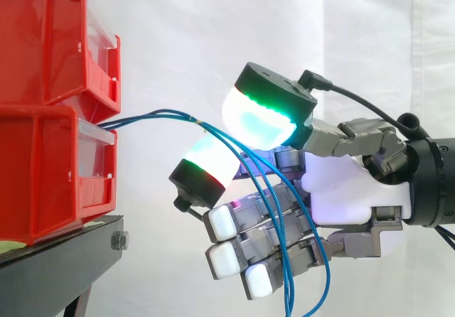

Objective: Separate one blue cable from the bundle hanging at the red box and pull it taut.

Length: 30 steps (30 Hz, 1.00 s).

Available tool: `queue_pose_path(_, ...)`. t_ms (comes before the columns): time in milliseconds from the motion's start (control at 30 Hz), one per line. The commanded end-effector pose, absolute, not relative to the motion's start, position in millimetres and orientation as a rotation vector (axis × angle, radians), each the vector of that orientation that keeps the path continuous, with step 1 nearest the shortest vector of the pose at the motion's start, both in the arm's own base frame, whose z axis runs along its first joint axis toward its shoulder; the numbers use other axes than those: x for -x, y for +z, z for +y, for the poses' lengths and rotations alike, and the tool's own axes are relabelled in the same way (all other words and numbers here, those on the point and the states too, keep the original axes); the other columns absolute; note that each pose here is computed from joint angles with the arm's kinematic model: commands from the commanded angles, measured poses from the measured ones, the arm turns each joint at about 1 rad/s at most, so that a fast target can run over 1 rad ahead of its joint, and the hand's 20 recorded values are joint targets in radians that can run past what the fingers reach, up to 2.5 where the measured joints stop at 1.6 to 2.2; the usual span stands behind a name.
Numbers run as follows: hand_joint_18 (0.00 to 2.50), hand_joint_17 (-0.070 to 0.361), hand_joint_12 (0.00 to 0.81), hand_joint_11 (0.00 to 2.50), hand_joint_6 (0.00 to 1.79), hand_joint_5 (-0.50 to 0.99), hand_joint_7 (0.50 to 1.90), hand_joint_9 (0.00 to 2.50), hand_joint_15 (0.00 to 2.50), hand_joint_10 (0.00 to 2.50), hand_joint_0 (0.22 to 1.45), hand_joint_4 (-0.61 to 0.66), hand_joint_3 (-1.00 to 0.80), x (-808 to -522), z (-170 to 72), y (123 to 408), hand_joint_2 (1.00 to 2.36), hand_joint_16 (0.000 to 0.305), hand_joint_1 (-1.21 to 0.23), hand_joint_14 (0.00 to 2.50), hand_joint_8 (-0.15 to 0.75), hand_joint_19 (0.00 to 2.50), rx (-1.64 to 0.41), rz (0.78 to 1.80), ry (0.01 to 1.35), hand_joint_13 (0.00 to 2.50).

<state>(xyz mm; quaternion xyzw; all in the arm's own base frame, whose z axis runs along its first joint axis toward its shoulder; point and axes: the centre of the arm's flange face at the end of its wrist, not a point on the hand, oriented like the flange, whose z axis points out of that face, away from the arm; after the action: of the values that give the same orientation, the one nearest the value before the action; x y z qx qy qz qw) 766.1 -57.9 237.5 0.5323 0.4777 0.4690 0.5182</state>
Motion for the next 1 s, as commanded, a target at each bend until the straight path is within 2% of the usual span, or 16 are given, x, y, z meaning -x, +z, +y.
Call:
queue_pose_path(0,0.89,0.126,0.385,0.64,0.84,-0.18,1.1,0.93,0.43,0.02,0.5,0.13,-0.5,-765.8,-57.1,237.1,1.0,0.056,-0.67,0.02,0.284,0.57,-1.278,1.151,1.124,0.9)
queue_pose_path(133,0.88,0.121,0.379,0.64,0.83,-0.17,1.11,0.94,0.44,0.02,0.53,0.12,-0.5,-765.7,-58.6,237.2,1.0,0.054,-0.57,0.02,0.279,0.59,-1.281,1.147,1.122,0.9)
queue_pose_path(200,0.87,0.12,0.377,0.64,0.82,-0.17,1.08,0.94,0.44,0.02,0.54,0.12,-0.5,-765.7,-58.6,237.2,1.0,0.053,-0.55,0.02,0.28,0.59,-1.28,1.148,1.121,0.91)
queue_pose_path(300,0.86,0.117,0.37,0.65,0.79,-0.16,1.12,0.96,0.44,0.02,0.58,0.1,-0.5,-765.3,-58.6,236.4,1.0,0.052,-0.55,0.02,0.278,0.61,-1.281,1.149,1.12,0.91)
queue_pose_path(433,0.86,0.117,0.371,0.65,0.78,-0.16,1.2,0.95,0.45,0.03,0.59,0.08,-0.38,-765.8,-57.4,237.2,1.01,0.052,-0.66,0.02,0.279,0.6,-1.279,1.149,1.122,0.91)
queue_pose_path(500,0.86,0.117,0.372,0.64,0.82,-0.18,1.16,0.93,0.45,0.02,0.59,0.09,-0.32,-765.4,-57.4,236.4,1.02,0.052,-0.73,0.02,0.279,0.6,-1.28,1.15,1.121,0.9)
queue_pose_path(600,0.86,0.117,0.37,0.65,0.83,-0.18,1.22,0.91,0.44,0.03,0.62,0.03,-0.28,-765.5,-56.3,236.4,1.02,0.052,-0.8,0.02,0.276,0.6,-1.28,1.151,1.122,0.89)
queue_pose_path(700,0.86,0.118,0.368,0.64,0.85,-0.19,1.21,0.91,0.44,0.02,0.64,0.02,-0.31,-765.5,-56.3,236.4,1.02,0.052,-0.84,0.02,0.275,0.58,-1.28,1.151,1.122,0.89)
queue_pose_path(833,0.88,0.117,0.357,0.64,0.87,-0.2,1.18,0.9,0.42,0.02,0.73,0.01,-0.48,-765.5,-56.3,236.4,1.0,0.052,-0.91,0.02,0.259,0.54,-1.28,1.151,1.122,0.89)
queue_pose_path(967,0.89,0.116,0.356,0.64,0.87,-0.19,1.17,0.9,0.42,0.02,0.73,0.02,-0.5,-765.5,-56.3,236.4,1.0,0.052,-0.91,0.02,0.258,0.54,-1.28,1.151,1.122,0.89)
